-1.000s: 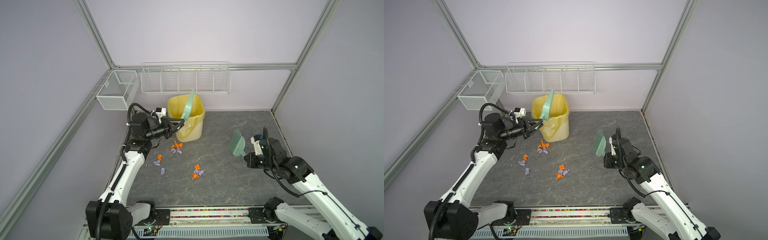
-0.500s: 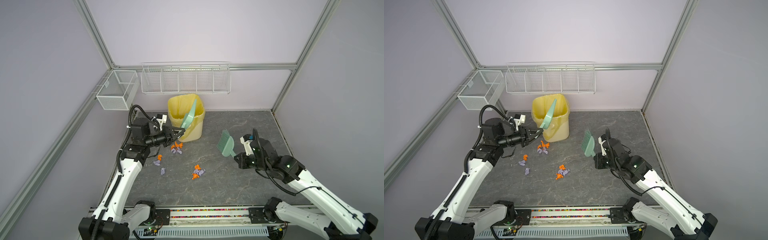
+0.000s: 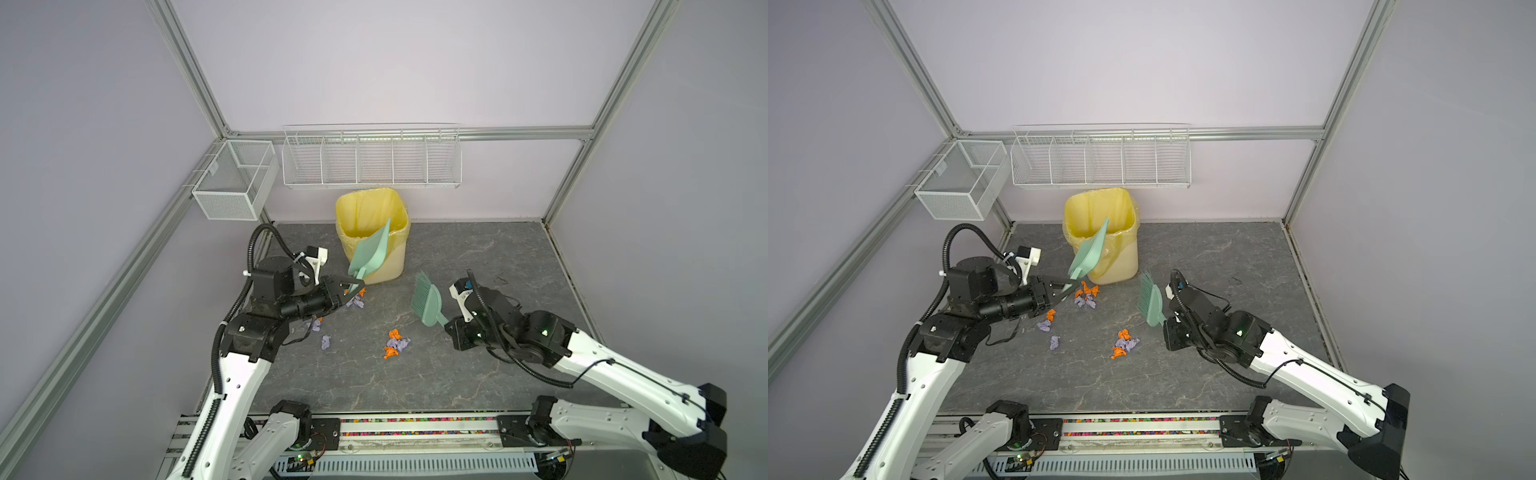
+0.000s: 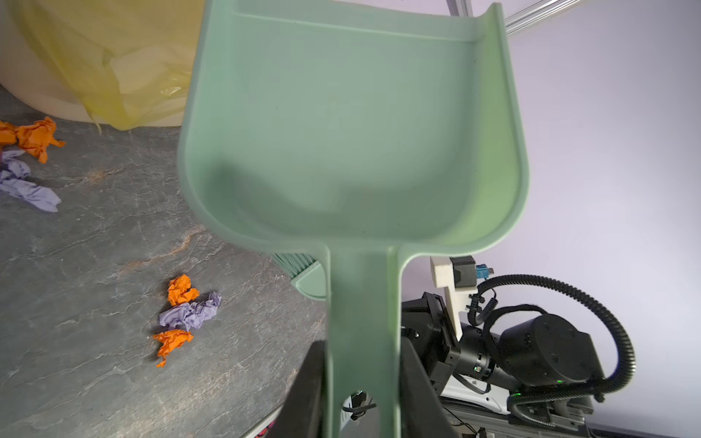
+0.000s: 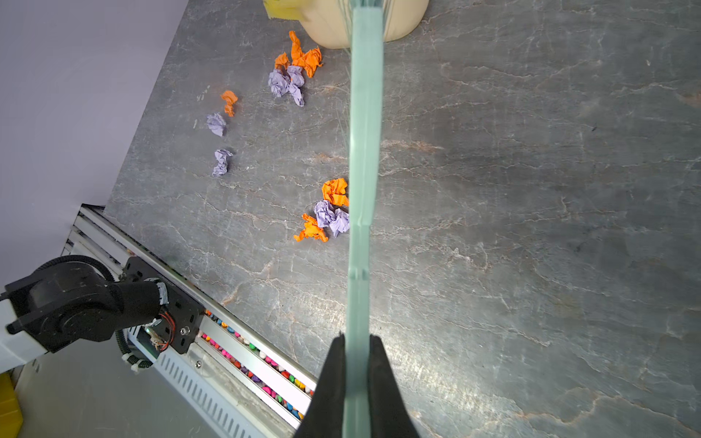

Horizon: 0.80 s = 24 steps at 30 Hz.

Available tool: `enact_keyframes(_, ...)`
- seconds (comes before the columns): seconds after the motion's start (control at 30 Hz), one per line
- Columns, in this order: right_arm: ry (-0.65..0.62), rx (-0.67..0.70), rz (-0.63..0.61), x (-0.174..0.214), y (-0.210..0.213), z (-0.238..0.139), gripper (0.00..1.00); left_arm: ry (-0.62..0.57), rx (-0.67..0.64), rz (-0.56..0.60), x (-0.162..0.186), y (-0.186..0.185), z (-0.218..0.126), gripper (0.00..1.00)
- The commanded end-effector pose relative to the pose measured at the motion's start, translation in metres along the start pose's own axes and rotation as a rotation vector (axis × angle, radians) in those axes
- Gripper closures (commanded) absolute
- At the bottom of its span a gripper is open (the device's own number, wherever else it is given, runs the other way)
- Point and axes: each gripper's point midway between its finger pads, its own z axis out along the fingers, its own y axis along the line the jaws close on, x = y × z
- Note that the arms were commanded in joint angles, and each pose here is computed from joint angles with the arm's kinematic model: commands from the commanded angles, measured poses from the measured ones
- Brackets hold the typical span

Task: Sweep away the paper scraps from the table
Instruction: 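Lower the empty dustpan toward the scraps with the left gripper while the right nears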

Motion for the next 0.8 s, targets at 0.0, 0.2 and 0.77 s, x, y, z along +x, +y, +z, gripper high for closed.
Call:
enact_keyframes(0.0, -0.057, -0.02, 0.006, -0.013, 0.019, 0.0, 0.93, 0.008, -0.067, 0.0, 0.019, 0.019, -0.007, 1.0)
enact_keyframes(0.2, -0.032, -0.049, -0.039, -0.006, 0.044, 0.012, 0.93, 0.025, -0.132, -0.008, 0.039, 0.04, -0.015, 1.0)
enact_keyframes(0.77, 0.07, -0.104, -0.044, 0.021, 0.074, 0.037, 0.93, 0.001, -0.33, 0.043, 0.035, 0.081, -0.017, 1.0)
